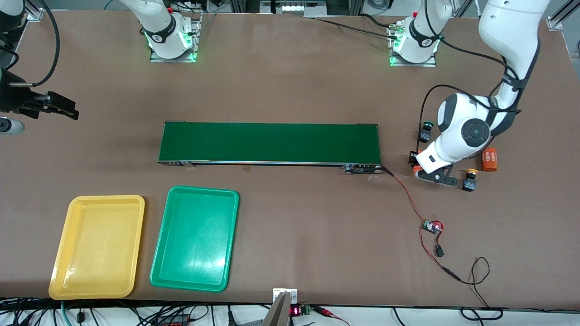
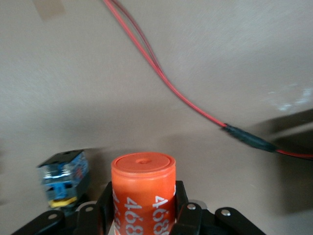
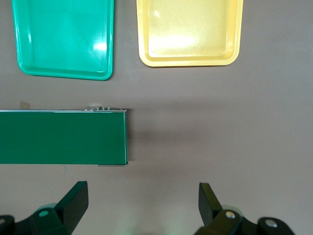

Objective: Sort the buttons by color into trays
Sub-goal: 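Carry the orange cylinder onto the conveyor belt and release it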

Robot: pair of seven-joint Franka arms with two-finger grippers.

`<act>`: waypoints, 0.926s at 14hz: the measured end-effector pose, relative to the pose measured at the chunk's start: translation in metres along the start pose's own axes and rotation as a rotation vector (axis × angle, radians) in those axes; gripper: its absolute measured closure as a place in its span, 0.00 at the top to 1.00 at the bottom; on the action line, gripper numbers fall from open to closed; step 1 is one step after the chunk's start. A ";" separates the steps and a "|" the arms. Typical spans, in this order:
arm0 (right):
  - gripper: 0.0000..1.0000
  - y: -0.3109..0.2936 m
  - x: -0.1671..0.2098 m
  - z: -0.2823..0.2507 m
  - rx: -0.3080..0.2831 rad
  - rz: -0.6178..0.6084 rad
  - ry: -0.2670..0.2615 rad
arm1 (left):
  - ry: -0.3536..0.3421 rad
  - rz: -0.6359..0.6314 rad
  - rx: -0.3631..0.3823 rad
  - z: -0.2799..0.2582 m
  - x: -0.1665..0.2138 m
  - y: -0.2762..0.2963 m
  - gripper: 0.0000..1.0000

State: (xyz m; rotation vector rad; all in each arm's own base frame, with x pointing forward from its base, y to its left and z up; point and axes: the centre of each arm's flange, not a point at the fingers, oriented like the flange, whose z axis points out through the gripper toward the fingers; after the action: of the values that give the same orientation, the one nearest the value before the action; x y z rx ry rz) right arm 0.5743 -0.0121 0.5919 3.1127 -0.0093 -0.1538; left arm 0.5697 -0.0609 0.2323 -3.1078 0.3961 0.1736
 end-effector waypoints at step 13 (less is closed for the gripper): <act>1.00 0.005 0.000 0.000 0.000 0.010 0.000 | -0.097 1.048 -0.126 -0.073 0.044 0.152 0.50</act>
State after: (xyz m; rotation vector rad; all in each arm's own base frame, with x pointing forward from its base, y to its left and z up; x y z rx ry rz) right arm 0.5742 -0.0175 0.5919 3.1125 -0.0245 -0.1534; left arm 0.5817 -0.2204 0.3018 -2.6134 1.9884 0.3379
